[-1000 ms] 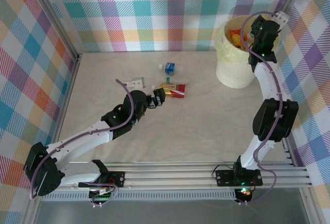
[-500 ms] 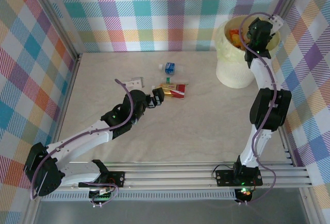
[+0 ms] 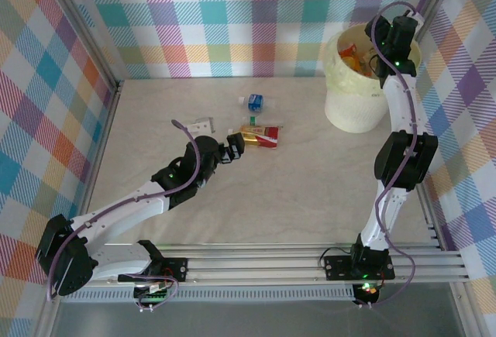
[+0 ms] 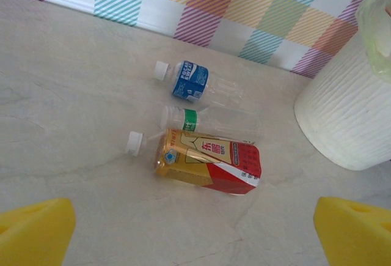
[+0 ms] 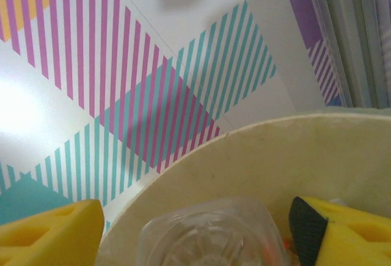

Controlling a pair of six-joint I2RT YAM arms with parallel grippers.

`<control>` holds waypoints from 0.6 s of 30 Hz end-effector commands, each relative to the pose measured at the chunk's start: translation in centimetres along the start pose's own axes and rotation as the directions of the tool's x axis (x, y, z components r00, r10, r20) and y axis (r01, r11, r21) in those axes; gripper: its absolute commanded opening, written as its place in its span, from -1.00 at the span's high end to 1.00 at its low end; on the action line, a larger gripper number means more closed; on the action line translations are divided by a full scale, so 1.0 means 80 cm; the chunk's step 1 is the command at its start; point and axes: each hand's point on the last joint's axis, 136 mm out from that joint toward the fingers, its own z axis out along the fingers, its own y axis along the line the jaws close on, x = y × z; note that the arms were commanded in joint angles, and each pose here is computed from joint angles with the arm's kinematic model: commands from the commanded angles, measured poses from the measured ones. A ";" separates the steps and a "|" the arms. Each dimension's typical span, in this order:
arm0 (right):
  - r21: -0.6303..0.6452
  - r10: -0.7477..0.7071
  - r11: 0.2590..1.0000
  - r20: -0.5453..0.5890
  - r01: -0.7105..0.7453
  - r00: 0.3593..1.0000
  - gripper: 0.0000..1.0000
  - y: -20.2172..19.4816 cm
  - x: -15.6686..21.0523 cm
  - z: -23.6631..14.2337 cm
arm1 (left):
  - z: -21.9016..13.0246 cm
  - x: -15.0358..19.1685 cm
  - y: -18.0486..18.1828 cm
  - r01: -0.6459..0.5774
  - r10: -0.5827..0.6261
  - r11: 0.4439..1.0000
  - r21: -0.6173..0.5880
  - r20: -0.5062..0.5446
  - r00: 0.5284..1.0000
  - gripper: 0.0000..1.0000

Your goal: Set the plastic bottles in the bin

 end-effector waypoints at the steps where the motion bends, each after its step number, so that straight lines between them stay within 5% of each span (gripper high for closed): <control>1: 0.039 -0.055 0.998 -0.035 0.056 0.998 -0.68 0.001 -0.010 -0.018 | 0.002 0.004 0.010 0.015 -0.015 1.000 -0.018 -0.004 1.000 -1.00; 10: 0.113 -0.160 0.980 -0.034 0.163 0.986 -0.94 -0.007 -0.035 -0.066 | 0.007 0.009 0.013 0.036 -0.038 0.999 -0.033 -0.037 0.999 -1.00; 18: -0.057 -0.190 0.981 -0.064 0.186 0.980 -0.99 0.025 -0.025 -0.115 | 0.018 0.018 0.016 0.075 -0.079 0.996 -0.054 -0.086 0.993 -1.00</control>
